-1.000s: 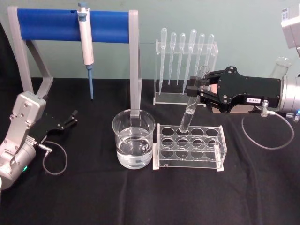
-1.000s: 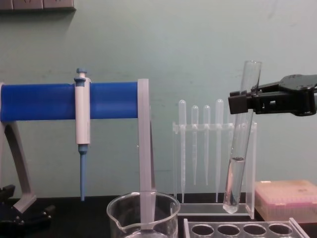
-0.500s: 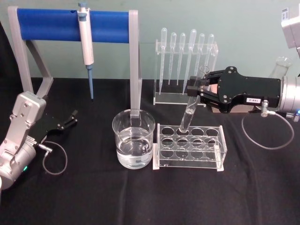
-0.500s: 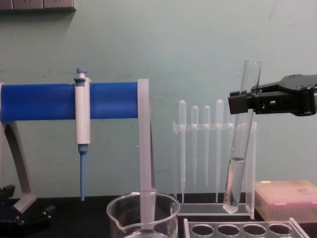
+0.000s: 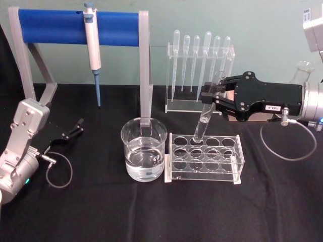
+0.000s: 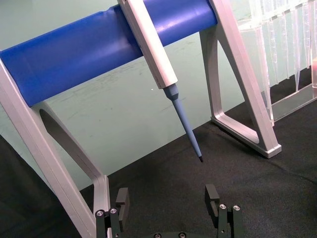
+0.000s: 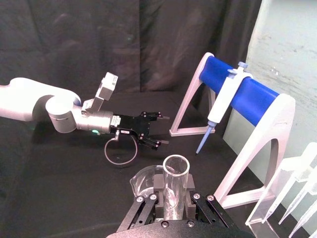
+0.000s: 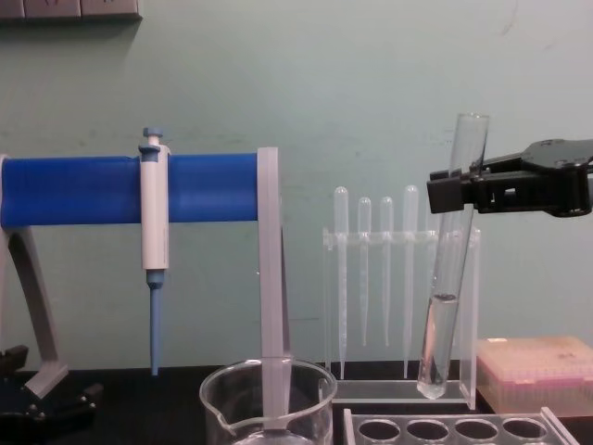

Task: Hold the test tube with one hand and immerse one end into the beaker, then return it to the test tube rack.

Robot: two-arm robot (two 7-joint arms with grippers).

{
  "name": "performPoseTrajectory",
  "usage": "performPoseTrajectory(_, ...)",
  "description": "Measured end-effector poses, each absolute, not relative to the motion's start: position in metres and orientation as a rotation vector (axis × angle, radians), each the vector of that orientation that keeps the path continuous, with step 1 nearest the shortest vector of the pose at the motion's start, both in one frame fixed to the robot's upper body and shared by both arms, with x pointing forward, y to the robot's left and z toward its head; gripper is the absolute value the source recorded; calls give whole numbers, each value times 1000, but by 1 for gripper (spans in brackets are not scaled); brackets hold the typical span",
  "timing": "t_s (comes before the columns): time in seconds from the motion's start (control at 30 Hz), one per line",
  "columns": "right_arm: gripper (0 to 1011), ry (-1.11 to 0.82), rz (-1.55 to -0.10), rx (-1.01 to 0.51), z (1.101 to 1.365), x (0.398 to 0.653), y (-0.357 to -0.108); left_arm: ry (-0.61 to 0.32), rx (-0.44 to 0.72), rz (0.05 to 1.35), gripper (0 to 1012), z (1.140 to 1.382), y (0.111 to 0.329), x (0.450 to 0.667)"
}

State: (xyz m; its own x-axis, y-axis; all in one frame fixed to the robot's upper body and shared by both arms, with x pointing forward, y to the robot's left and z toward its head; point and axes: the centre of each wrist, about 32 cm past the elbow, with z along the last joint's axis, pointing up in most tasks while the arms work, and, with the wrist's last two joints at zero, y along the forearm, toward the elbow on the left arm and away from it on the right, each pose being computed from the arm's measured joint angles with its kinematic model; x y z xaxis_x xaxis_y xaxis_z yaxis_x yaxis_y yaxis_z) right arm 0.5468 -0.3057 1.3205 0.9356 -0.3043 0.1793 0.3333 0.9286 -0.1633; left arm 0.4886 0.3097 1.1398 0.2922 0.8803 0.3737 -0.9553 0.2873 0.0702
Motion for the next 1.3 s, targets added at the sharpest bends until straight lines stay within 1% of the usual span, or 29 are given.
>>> performPoseTrajectory(1.3,226,-152,-328,-193,1321,547,-306,-285,304,1248,1000,1140,310,489)
